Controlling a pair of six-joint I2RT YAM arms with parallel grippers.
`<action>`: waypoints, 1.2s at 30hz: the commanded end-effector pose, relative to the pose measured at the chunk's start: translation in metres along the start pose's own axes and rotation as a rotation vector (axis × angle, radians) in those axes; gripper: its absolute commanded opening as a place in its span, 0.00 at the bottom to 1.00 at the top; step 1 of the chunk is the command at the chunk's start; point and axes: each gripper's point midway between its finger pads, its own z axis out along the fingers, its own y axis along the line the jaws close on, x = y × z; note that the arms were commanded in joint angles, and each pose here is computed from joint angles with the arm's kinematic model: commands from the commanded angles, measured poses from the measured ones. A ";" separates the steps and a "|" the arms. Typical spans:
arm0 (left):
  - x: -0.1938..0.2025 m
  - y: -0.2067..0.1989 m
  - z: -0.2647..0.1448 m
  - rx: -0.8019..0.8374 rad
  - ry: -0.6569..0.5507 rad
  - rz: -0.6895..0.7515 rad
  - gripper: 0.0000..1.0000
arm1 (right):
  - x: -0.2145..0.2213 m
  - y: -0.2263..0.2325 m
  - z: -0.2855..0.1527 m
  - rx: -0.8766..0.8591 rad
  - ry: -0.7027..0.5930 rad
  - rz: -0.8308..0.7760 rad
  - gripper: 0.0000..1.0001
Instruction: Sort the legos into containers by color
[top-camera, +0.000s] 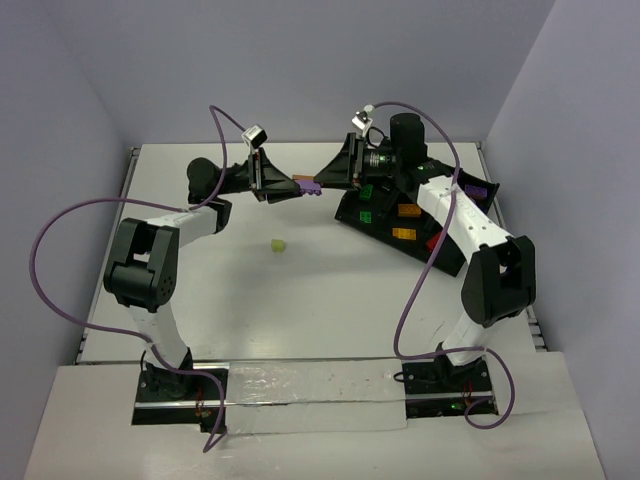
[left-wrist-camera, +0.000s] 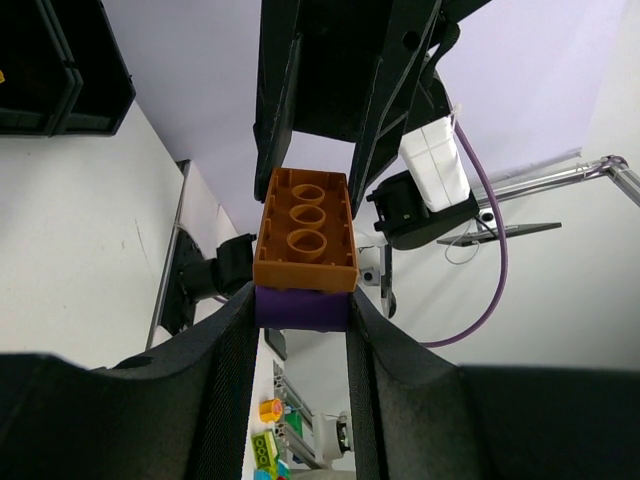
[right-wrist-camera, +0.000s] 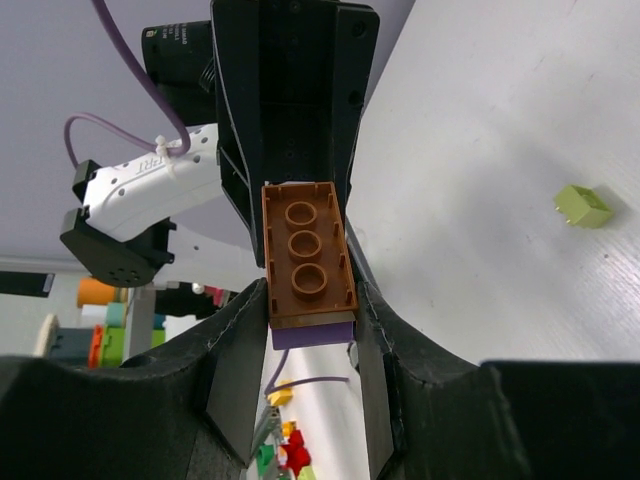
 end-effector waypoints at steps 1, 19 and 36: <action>-0.001 -0.020 0.002 0.037 0.011 0.117 0.00 | -0.002 0.016 -0.002 -0.085 0.008 -0.026 0.13; 0.035 0.004 -0.010 -0.050 0.096 0.076 0.00 | -0.019 0.020 -0.002 -0.115 -0.037 0.037 0.00; 0.019 0.029 -0.008 -0.160 0.040 0.067 0.00 | -0.044 -0.007 -0.028 0.097 -0.193 0.031 0.00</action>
